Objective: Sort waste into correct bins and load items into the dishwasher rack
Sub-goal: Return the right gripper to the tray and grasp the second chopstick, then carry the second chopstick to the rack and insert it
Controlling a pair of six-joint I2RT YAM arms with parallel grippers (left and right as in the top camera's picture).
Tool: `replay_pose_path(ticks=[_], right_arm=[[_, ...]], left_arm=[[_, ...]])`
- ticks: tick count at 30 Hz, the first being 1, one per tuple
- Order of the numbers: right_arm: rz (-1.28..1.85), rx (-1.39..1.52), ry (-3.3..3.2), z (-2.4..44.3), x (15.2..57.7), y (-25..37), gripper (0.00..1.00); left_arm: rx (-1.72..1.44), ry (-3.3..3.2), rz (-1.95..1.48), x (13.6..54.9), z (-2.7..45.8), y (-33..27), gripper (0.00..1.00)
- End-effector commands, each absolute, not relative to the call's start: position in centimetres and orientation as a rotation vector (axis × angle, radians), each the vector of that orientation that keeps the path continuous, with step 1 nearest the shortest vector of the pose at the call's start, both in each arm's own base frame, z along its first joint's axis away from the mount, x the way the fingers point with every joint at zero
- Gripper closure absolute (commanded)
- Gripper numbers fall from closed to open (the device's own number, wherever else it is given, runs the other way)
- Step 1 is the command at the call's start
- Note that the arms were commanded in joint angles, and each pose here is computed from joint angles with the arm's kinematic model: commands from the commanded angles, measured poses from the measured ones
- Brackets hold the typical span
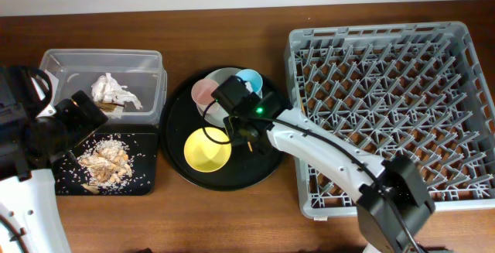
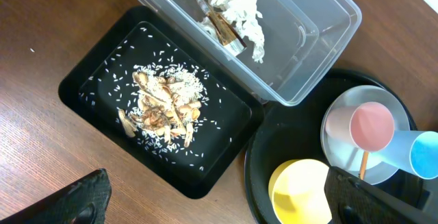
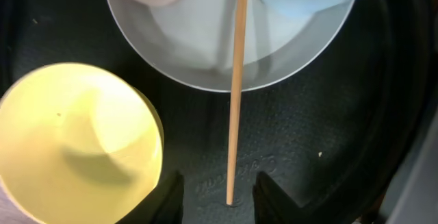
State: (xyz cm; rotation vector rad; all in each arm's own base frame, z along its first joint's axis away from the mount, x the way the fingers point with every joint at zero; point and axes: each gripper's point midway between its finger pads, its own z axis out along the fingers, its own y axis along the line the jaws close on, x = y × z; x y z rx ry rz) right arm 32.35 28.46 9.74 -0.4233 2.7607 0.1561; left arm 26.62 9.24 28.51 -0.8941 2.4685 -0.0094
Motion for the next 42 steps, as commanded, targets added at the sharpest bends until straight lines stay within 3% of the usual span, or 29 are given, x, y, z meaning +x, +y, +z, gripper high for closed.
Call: replay_pose_path(ticks=[1, 6, 27, 29, 32, 42], right_arm=[[0.113, -0.431, 2.797, 7.9, 31.4, 28.6, 0.66], [0.083, -0.44, 2.827, 7.5, 30.9, 28.1, 0.71], [0.087, -0.393, 2.775, 1.4, 30.5, 26.8, 0.71], [0.088, -0.393, 2.774, 1.5, 30.5, 26.8, 0.78], [0.099, -0.389, 2.763, 2.4, 30.8, 27.1, 0.91], [0.145, -0.376, 2.717, 9.8, 31.5, 27.7, 0.96]], left_arm=[[-0.907, 2.459, -0.012, 26.7, 28.7, 9.3, 0.01], [-0.907, 2.459, -0.012, 26.7, 28.7, 9.3, 0.01], [-0.907, 2.459, -0.012, 26.7, 28.7, 9.3, 0.01], [-0.907, 2.459, -0.012, 26.7, 28.7, 9.3, 0.01], [-0.907, 2.459, -0.012, 26.7, 28.7, 9.3, 0.01], [-0.907, 2.459, -0.012, 26.7, 28.7, 9.3, 0.01]])
